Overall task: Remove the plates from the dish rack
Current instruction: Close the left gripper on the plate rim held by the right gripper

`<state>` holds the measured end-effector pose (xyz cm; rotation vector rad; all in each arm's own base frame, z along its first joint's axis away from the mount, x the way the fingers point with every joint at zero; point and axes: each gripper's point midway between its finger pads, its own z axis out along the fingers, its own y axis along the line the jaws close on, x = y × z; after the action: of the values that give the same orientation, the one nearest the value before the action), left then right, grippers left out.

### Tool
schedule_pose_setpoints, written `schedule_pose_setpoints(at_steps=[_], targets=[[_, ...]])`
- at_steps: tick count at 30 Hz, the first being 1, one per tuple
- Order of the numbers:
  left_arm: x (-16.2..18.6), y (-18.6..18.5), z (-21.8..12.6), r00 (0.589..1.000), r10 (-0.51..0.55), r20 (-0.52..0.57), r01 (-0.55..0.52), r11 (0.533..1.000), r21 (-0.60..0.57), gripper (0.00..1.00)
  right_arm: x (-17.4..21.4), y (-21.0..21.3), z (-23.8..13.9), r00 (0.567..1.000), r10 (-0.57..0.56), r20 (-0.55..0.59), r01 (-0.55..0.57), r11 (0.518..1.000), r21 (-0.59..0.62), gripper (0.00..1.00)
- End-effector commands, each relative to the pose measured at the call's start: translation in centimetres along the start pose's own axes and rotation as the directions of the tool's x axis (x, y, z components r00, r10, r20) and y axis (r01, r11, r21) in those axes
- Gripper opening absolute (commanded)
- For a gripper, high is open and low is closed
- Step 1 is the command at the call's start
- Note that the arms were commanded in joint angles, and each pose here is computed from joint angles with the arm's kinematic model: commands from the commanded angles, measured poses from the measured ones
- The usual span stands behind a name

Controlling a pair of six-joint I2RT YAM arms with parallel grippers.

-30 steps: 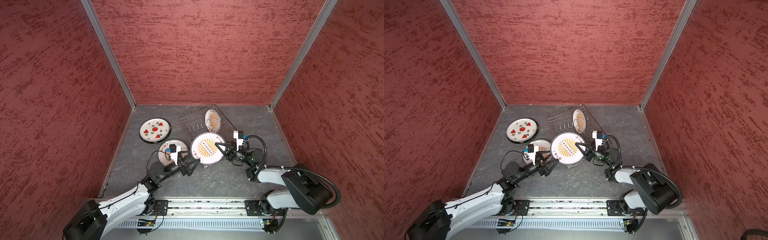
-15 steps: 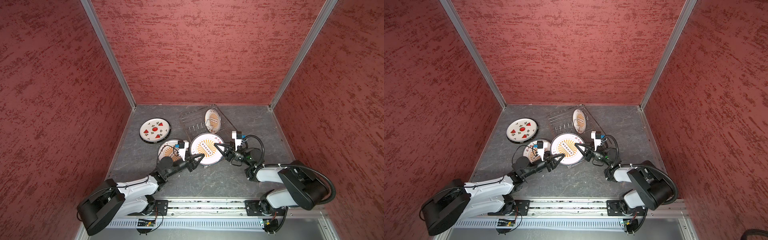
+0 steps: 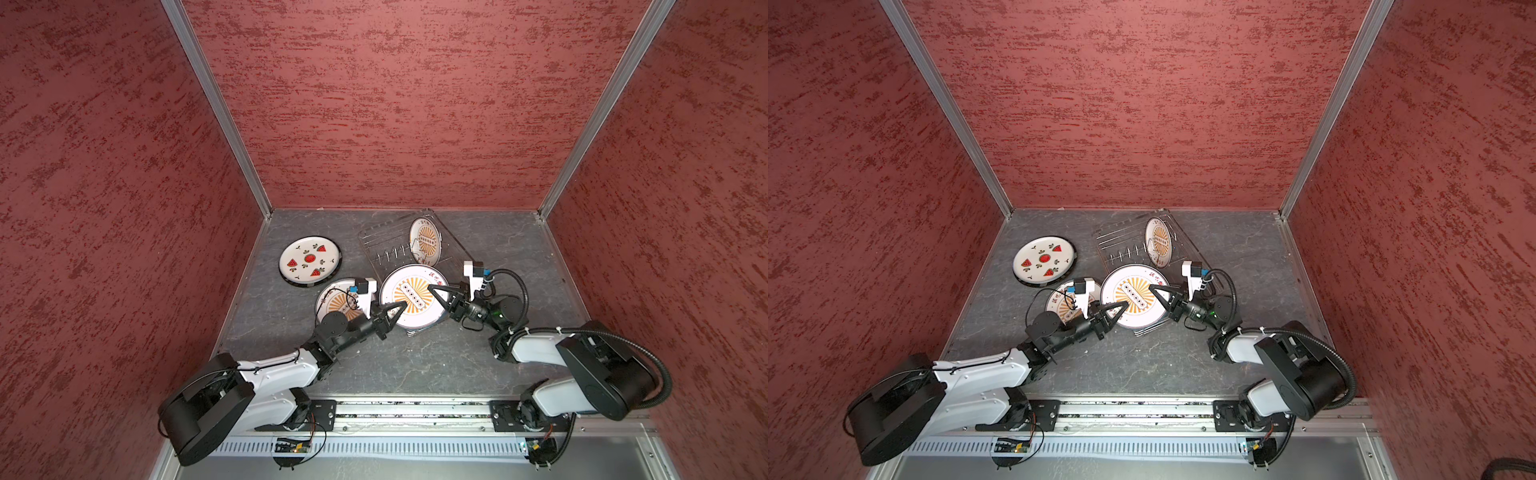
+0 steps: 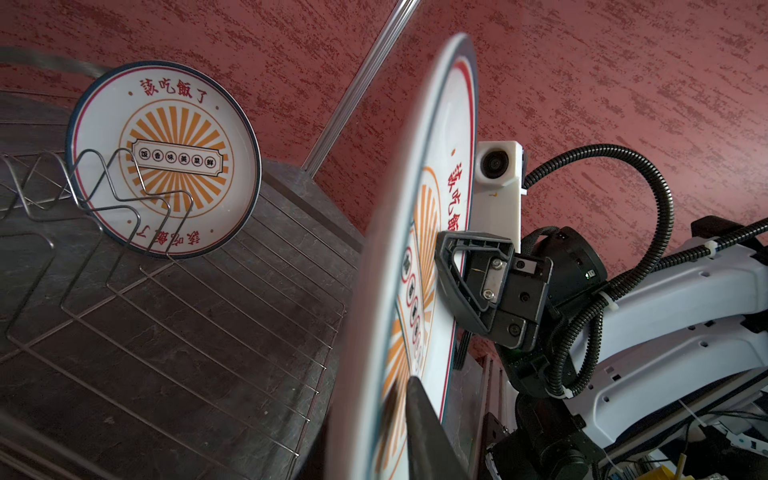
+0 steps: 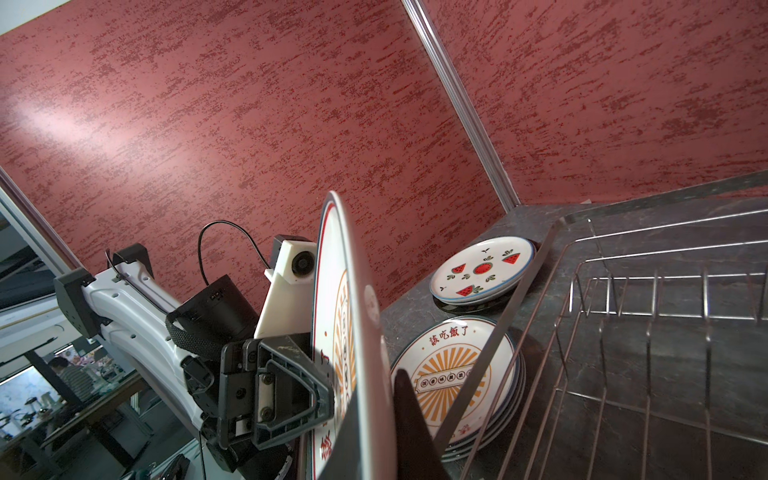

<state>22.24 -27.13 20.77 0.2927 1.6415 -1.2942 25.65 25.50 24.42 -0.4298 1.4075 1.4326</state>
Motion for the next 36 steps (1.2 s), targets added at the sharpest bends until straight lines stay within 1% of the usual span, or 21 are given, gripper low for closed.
schedule_pose_setpoints(at_steps=[1,8,16,20,21,24,26,27,28,31,32,33,36], targets=[[-1.1,-1.7,0.0,0.999,0.012,0.03,-0.014,0.998,0.06,0.19,-1.7,-0.1,0.6,0.997,-0.05,0.059,0.049,0.999,0.013,0.09],[-1.3,-1.9,0.0,0.999,0.011,0.035,-0.014,0.998,0.065,0.09,-1.5,-0.1,0.9,0.998,-0.055,0.043,0.054,0.998,0.016,0.1],[-1.8,-1.9,-0.2,0.998,0.004,0.059,-0.008,0.998,0.067,0.09,-1.4,0.5,0.6,0.996,-0.078,0.041,0.077,0.997,0.019,0.14],[-1.8,-2.0,-0.2,0.998,-0.003,0.062,-0.001,0.998,0.071,0.04,-1.2,0.7,0.5,0.996,-0.084,0.034,0.083,0.996,0.017,0.21],[-1.8,-2.0,-0.2,0.998,-0.006,0.064,0.001,0.997,0.072,0.04,-1.1,0.7,0.5,0.996,-0.084,0.032,0.084,0.996,0.016,0.23],[-1.8,-2.1,-0.1,0.998,-0.005,0.06,0.001,0.997,0.077,0.02,-1.1,0.8,0.5,0.996,-0.087,0.034,0.086,0.996,0.013,0.26],[-1.9,-2.2,-0.1,0.998,-0.007,0.06,0.002,0.997,0.078,0.02,-1.1,1.0,0.4,0.995,-0.089,0.033,0.089,0.996,0.01,0.29],[-1.8,-2.1,-0.1,0.998,-0.007,0.06,0.003,0.997,0.075,0.01,-1.0,1.0,0.4,0.996,-0.088,0.032,0.088,0.996,0.009,0.34],[-1.9,-2.1,-0.1,0.998,-0.007,0.061,0.003,0.997,0.076,0.01,-1.1,1.1,0.4,0.996,-0.089,0.033,0.089,0.996,0.008,0.42],[-1.9,-2.1,-0.2,0.998,-0.007,0.061,0.003,0.997,0.075,0.01,-1.0,1.1,0.5,0.996,-0.081,0.031,0.081,0.997,0.008,0.71],[-2.0,-2.1,-0.2,0.998,-0.007,0.064,0.002,0.997,0.073,0.01,-1.1,0.9,0.4,0.997,-0.075,0.037,0.074,0.997,0.016,0.97],[-2.0,-2.1,-0.2,0.998,-0.009,0.065,0.004,0.997,0.071,0.01,-1.2,0.9,0.3,0.996,-0.07,0.046,0.069,0.997,0.022,0.99],[-2.0,-2.1,-0.3,0.998,-0.008,0.064,0.003,0.998,0.069,0.01,-1.5,1.1,0.0,0.994,-0.079,0.07,0.077,0.996,0.033,0.99]])
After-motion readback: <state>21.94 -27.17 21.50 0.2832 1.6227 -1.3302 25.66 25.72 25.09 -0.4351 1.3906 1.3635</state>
